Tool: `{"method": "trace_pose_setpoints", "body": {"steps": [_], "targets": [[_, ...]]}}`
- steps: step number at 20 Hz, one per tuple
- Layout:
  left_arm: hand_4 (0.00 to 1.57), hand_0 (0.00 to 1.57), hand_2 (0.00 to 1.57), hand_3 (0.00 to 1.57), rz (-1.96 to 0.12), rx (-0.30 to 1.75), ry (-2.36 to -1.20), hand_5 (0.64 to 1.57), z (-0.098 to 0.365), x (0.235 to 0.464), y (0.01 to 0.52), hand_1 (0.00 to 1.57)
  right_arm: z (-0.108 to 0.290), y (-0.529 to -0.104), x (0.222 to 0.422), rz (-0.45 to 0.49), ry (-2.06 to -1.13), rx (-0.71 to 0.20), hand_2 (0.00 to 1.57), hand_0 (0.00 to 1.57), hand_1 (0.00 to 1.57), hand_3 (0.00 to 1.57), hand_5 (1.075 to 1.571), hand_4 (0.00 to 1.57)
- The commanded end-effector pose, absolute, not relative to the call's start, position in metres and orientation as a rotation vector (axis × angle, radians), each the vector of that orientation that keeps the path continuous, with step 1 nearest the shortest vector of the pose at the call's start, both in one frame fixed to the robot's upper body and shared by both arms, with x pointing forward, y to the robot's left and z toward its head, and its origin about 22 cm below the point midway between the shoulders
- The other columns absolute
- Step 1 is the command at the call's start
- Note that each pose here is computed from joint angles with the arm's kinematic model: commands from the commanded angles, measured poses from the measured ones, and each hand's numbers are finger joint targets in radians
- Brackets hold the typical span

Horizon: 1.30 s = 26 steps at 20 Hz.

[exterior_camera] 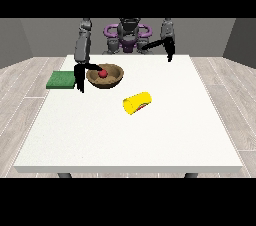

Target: Pick the cup and pour the ball into the bowl, then pick the bowl and place it on the pad

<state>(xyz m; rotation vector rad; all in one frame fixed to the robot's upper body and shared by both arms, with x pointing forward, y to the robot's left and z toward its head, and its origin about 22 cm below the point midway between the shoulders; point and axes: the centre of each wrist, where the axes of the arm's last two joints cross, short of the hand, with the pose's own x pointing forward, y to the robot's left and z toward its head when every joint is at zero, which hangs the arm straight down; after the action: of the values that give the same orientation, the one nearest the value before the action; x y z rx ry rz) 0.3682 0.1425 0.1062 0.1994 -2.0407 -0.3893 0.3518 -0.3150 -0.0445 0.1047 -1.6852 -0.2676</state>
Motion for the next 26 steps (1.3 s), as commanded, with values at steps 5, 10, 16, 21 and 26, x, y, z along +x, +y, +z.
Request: {"method": "trace_pose_setpoints", "body": {"steps": [5,10,16,21,26], "targets": [[0.0,0.0,0.0,0.0,-0.326,0.212,-1.949,1.564,0.094,0.377,0.187,0.0,-0.03,-0.271,0.376,-0.27,-1.565,0.172,0.0,0.0,0.0,0.0,1.546,0.36],[0.0,0.0,0.0,0.0,-0.391,0.185,-1.961,1.564,0.096,0.364,0.166,0.0,-0.043,-0.257,0.374,-0.296,-1.537,0.15,0.0,0.0,0.0,0.0,1.547,0.37],[0.0,0.0,0.0,0.0,-0.375,0.183,-2.01,1.568,0.106,0.371,0.177,0.0,-0.076,-0.269,0.346,-0.194,-1.351,-0.074,1.57,1.57,1.57,1.57,1.553,1.04],[0.0,0.0,0.0,0.0,-0.328,0.206,-1.942,1.57,0.087,0.372,0.189,0.0,-0.053,-0.258,0.367,-0.141,-1.29,-0.153,1.57,1.57,1.57,1.57,1.55,1.03],[0.0,0.0,0.0,0.0,-0.252,0.245,-1.842,1.57,0.047,0.361,0.232,0.0,-0.032,-0.268,0.378,-0.087,-1.223,-0.162,1.57,1.57,1.57,1.57,1.552,1.02]]}}
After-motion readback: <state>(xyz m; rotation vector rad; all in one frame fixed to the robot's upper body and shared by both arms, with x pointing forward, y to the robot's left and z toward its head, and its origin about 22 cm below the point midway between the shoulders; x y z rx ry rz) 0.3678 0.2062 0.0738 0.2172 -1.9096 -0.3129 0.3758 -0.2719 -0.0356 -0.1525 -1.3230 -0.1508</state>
